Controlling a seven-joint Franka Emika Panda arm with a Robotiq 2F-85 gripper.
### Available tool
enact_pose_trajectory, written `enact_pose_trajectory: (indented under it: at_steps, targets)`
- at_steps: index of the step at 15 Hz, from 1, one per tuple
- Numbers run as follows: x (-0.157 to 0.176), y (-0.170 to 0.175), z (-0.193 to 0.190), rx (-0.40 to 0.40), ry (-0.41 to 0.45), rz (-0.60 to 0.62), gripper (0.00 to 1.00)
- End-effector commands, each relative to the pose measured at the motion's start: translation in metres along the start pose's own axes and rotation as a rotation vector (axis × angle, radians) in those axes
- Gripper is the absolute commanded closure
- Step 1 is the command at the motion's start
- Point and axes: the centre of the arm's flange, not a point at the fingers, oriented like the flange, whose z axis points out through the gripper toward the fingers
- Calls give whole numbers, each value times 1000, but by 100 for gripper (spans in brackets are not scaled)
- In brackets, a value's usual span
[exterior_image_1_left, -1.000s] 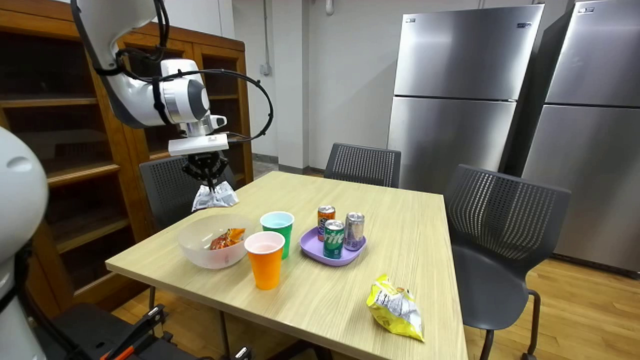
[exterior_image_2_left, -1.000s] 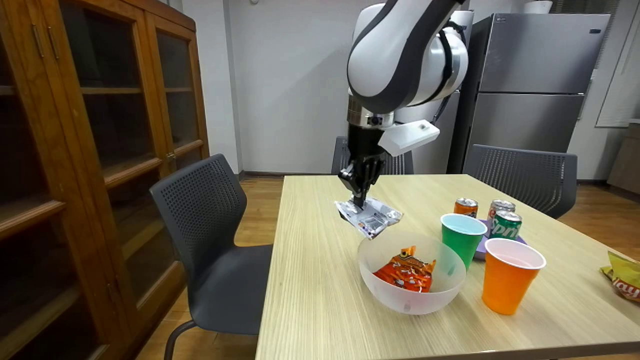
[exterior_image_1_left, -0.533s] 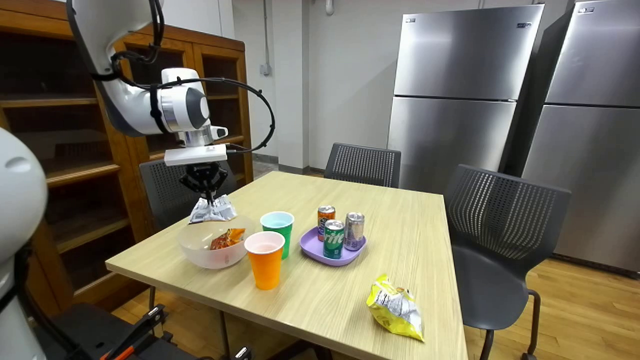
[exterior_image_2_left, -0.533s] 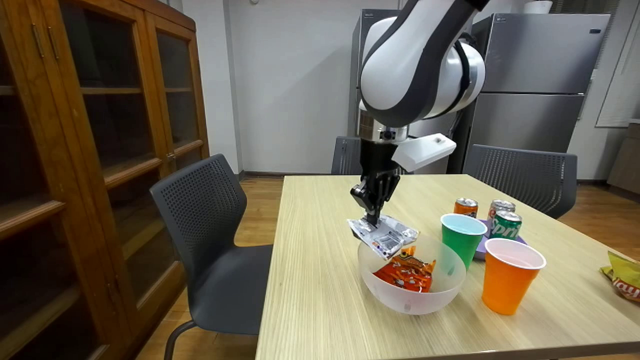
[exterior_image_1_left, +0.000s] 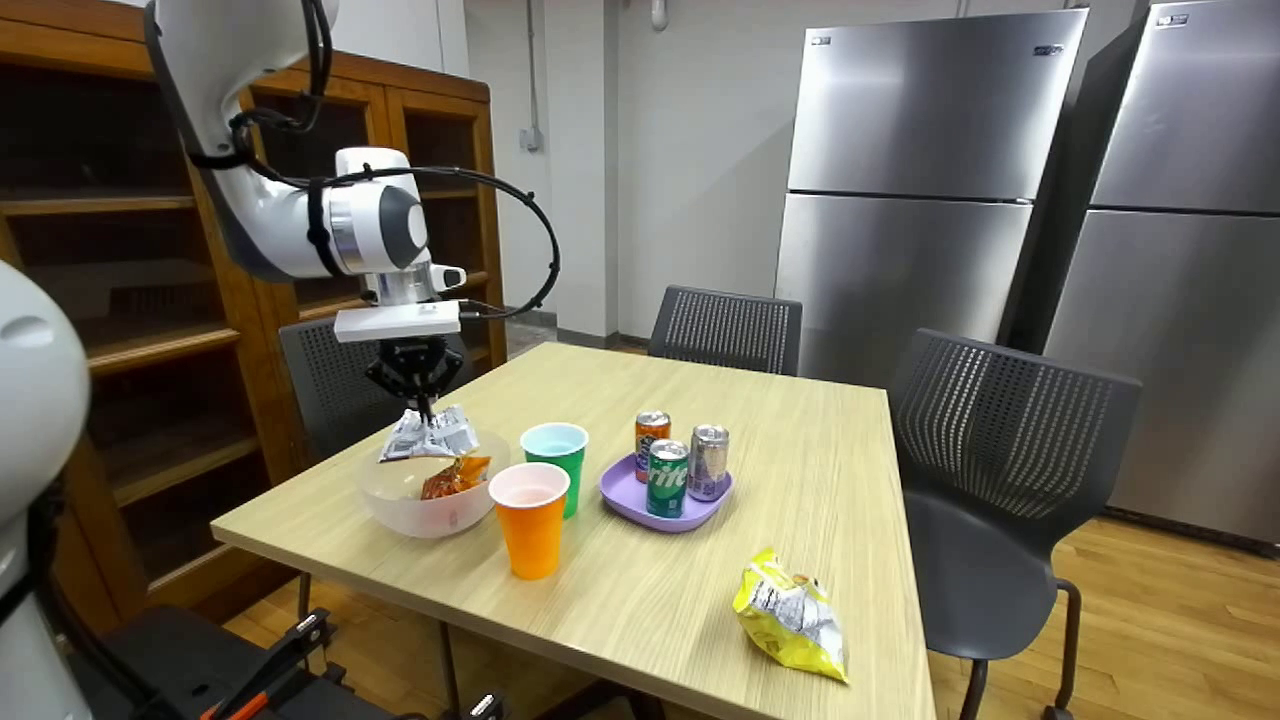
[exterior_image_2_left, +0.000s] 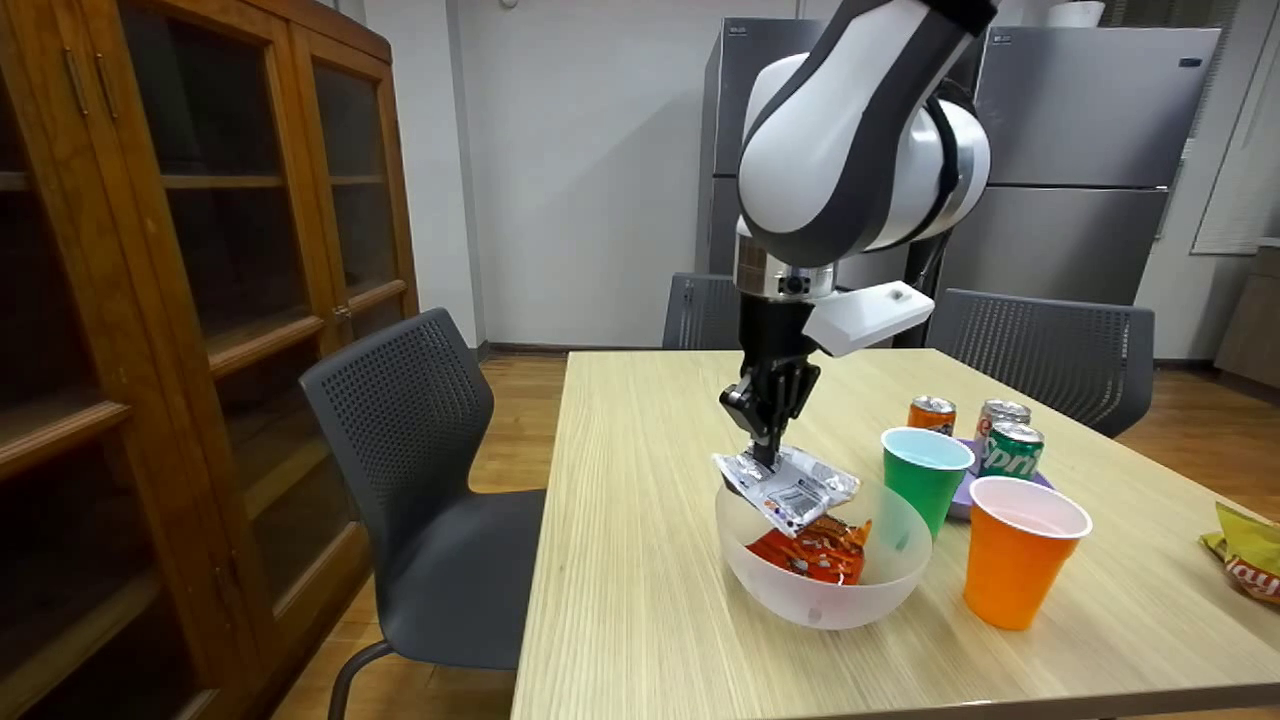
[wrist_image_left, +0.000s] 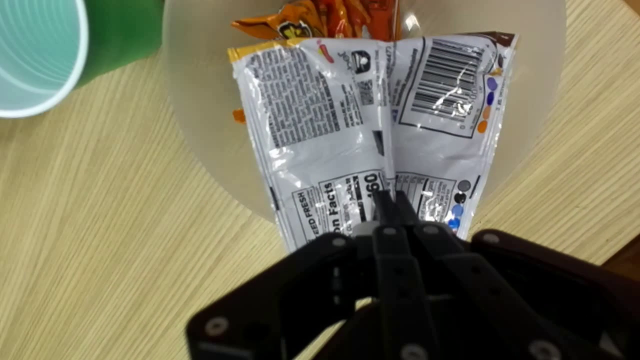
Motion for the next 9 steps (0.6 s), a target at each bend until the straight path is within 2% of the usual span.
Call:
enact_pose_trajectory:
  at_steps: [1, 9]
  targets:
    - [-2, 7, 1, 16, -22, 1, 100]
    - [5, 6, 30, 45, -75, -14, 100]
